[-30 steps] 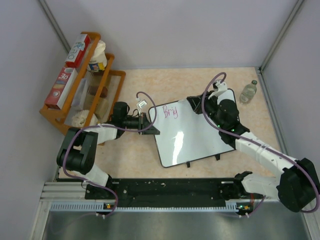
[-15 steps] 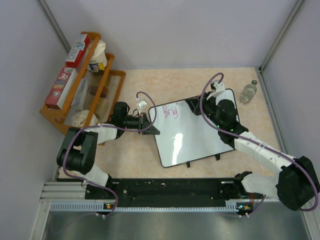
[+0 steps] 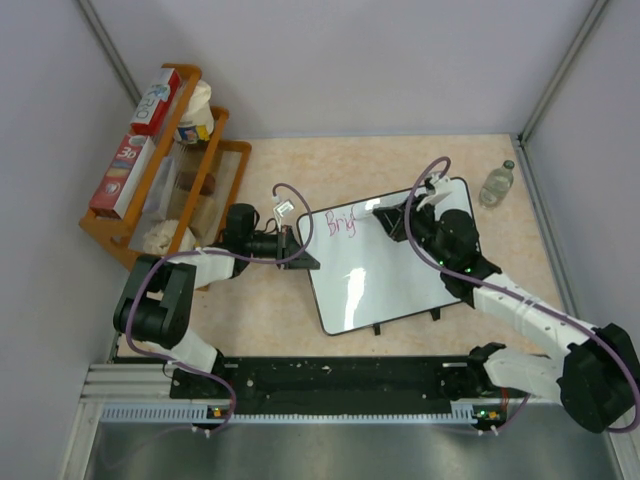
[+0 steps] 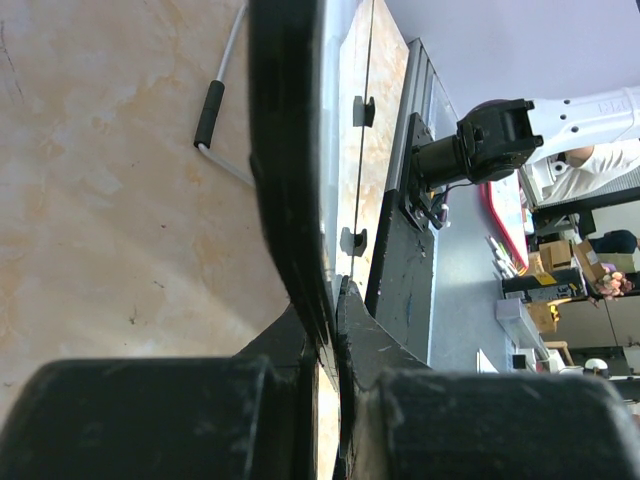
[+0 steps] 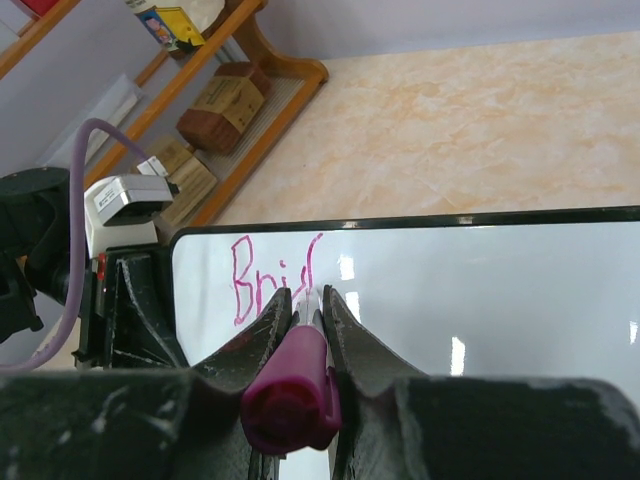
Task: Write a sentence on the whiteboard
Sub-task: Write with the whiteboard marker on the whiteboard.
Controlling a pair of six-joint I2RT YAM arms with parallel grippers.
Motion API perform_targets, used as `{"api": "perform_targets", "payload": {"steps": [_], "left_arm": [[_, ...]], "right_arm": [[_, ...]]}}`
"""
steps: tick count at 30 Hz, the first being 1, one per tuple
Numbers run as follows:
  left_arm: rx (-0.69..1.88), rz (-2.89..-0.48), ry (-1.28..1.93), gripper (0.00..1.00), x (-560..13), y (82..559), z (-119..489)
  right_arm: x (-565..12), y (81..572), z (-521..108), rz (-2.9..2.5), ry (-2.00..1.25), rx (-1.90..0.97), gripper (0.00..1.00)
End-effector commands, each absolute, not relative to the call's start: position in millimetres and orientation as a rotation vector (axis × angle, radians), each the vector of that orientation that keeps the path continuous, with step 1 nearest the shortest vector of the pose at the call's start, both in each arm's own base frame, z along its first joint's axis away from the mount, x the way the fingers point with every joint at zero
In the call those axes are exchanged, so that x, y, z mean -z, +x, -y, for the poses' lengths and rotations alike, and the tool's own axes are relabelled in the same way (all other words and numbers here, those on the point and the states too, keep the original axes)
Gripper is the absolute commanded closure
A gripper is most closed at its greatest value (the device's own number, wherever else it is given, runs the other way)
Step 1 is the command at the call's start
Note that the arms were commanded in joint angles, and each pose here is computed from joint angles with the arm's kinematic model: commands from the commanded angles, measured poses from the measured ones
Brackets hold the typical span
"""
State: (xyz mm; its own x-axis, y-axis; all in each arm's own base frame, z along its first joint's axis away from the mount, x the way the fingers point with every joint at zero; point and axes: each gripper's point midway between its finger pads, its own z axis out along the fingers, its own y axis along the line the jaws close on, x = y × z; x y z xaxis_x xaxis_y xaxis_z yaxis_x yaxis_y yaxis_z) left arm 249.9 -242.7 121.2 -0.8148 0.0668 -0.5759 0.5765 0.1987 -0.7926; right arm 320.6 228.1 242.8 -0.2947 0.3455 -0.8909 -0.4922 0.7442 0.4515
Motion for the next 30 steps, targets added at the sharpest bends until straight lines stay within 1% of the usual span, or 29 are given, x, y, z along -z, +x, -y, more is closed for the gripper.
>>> {"api": "perform_targets", "payload": {"steps": [1,11,30], "left_arm": [[1.479,-2.014,0.741,1.00,-93.7,251.1,242.9],[1.479,-2.013,0.742,1.00,-94.1,251.1,242.9],[1.479,-2.008,0.745,1.00,-95.6,250.9,243.0]], "right_arm": [[-236.2,315.5,-221.6,-1.698,-0.117,-0.810,1.00],[-225.9,309.7,-219.0,-1.714,-0.102,-0.823,1.00],[-254.4,331.1,-221.6,-1.646,-0.040,-0.813,1.00]]}}
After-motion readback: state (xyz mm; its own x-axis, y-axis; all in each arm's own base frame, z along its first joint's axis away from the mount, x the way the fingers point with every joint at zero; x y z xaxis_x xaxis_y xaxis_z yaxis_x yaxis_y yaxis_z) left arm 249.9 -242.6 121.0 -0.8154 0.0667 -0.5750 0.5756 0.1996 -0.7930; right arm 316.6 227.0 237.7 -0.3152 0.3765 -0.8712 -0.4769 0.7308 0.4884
